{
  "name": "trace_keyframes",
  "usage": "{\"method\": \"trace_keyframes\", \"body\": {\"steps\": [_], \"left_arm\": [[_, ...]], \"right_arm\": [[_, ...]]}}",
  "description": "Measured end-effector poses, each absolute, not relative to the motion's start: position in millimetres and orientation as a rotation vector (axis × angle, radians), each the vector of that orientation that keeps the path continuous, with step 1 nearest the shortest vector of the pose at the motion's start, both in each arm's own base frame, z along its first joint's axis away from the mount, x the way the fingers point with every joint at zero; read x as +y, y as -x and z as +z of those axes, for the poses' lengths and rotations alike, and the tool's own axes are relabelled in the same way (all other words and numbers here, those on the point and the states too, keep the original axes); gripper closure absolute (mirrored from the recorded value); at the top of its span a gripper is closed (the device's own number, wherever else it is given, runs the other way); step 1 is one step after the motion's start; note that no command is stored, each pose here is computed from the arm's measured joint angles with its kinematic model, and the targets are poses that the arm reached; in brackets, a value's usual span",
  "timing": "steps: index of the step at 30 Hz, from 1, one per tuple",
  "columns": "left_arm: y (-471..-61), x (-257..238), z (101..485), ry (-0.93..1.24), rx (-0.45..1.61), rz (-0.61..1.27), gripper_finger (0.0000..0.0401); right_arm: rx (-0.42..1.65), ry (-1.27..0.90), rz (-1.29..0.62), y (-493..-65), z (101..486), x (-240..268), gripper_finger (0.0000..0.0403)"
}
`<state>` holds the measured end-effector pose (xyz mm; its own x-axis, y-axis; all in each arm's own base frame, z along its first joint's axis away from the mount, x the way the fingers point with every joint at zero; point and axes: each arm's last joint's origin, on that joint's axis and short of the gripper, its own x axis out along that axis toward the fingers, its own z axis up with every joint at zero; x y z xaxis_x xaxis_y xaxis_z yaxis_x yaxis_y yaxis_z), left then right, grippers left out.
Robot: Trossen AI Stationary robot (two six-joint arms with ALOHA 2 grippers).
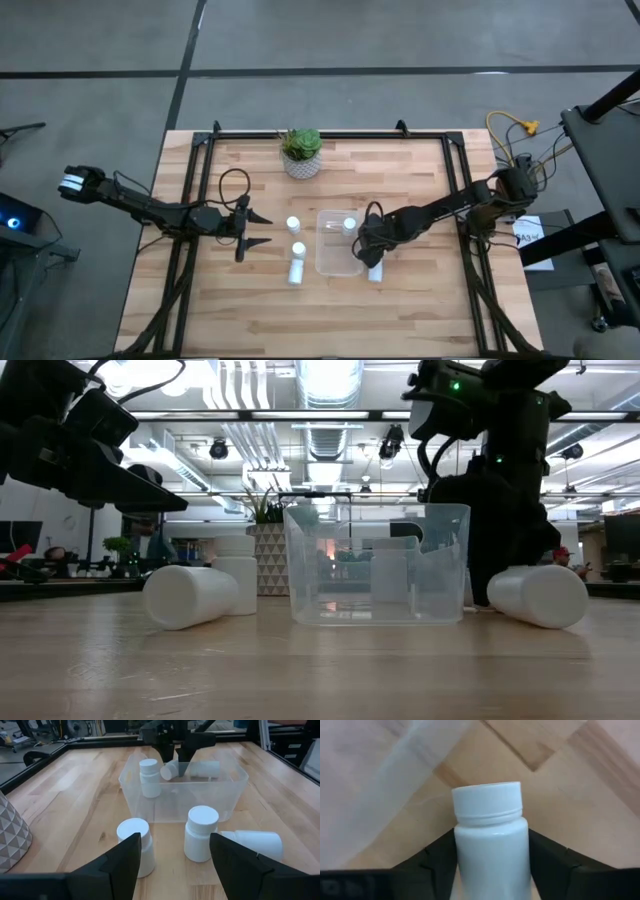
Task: Pick and place pill bottles into a basket
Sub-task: Put the white medicine bottle into the transparent bin
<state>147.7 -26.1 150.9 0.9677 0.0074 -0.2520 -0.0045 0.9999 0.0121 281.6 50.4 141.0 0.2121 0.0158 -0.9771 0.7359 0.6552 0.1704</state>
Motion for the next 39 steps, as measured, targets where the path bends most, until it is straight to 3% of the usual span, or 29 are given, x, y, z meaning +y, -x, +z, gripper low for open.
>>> {"method": "trace_keyframes", "body": {"steps": [3,10,22,30,39], "left_arm": [[-147.7,-26.1,151.0,-0.011,0.254,0.006,0.0182],[-147.6,-26.0,154.6,-0.009,0.226,0.005,0.0182],[-158.6,-28.7,193.3,-0.166,0.098,-0.016,0.0182],[-171.1,-35.4,225.4,-0.278,0.009,-0.144,0.0182],[-194.4,-40.8,232.3,-0.305,0.054,-0.166,0.0182]], "right_arm": [[1.266,-0.716,-0.541,-280.4,146.7,50.4,0.0249],[1.219,-0.696,-0.483,-279.5,166.9,49.2,0.025],[1.107,-0.678,-0.44,-259.2,213.2,37.7,0.025],[0.972,-0.612,-0.337,-252.8,239.6,25.4,0.025],[0.928,-0.523,-0.239,-251.9,248.6,23.8,0.025]]}}
